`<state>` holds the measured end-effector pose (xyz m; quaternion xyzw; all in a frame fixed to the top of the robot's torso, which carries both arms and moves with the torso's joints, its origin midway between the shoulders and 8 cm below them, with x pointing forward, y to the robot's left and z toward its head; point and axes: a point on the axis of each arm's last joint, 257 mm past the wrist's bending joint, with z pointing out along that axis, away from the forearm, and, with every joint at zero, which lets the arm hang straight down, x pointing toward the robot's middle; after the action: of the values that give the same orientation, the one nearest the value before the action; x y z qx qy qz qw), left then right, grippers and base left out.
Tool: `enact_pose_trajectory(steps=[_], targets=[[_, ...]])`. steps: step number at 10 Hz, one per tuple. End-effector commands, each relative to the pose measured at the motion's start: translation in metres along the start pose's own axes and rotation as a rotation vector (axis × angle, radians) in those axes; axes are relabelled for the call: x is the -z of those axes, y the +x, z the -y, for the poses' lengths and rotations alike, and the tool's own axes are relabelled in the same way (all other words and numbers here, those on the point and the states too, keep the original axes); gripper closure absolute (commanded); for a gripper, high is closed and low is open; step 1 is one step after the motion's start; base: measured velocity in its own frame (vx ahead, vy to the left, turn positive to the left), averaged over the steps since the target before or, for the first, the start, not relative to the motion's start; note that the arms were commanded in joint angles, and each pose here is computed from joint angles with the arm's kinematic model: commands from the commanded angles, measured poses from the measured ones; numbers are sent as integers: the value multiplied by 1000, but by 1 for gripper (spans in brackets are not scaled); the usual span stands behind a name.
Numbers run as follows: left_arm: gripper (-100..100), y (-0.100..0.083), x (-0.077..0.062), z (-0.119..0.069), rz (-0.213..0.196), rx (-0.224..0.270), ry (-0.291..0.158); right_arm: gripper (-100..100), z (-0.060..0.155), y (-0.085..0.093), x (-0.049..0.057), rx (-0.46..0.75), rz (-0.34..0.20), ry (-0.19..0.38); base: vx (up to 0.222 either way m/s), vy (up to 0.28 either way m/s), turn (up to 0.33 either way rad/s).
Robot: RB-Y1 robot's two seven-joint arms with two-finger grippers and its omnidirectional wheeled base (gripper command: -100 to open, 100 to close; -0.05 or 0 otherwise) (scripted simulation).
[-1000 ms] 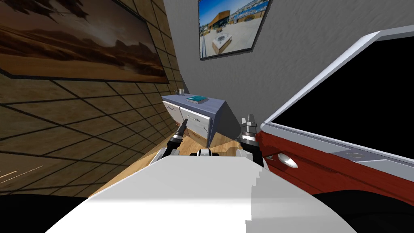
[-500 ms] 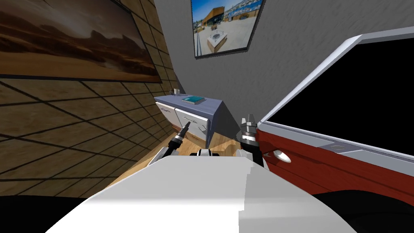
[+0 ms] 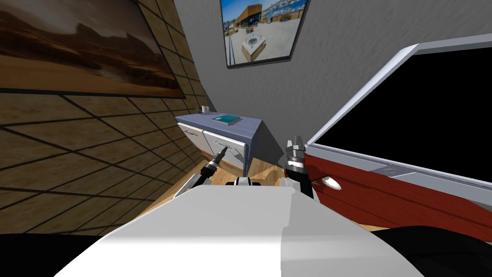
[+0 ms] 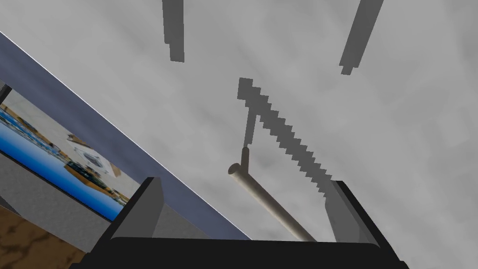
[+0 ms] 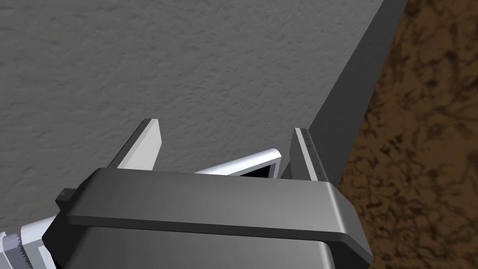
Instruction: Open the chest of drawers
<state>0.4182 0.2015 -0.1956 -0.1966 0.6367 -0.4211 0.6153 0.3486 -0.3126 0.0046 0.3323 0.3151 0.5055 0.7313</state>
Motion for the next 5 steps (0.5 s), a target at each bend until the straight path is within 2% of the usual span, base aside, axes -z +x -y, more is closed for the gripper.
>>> enact_pose_trajectory(steps=[1,2,5], targets=[[100,0,0,0,0,1,-1,0,0,0,0,0,0,0,9,-2,2],[100,0,4,5,-5,1,5,0,0,0,0,0,0,0,-95,29,46],[100,1,9,10,-12,2,14,0,0,0,0,0,0,0,-170,86,44]])
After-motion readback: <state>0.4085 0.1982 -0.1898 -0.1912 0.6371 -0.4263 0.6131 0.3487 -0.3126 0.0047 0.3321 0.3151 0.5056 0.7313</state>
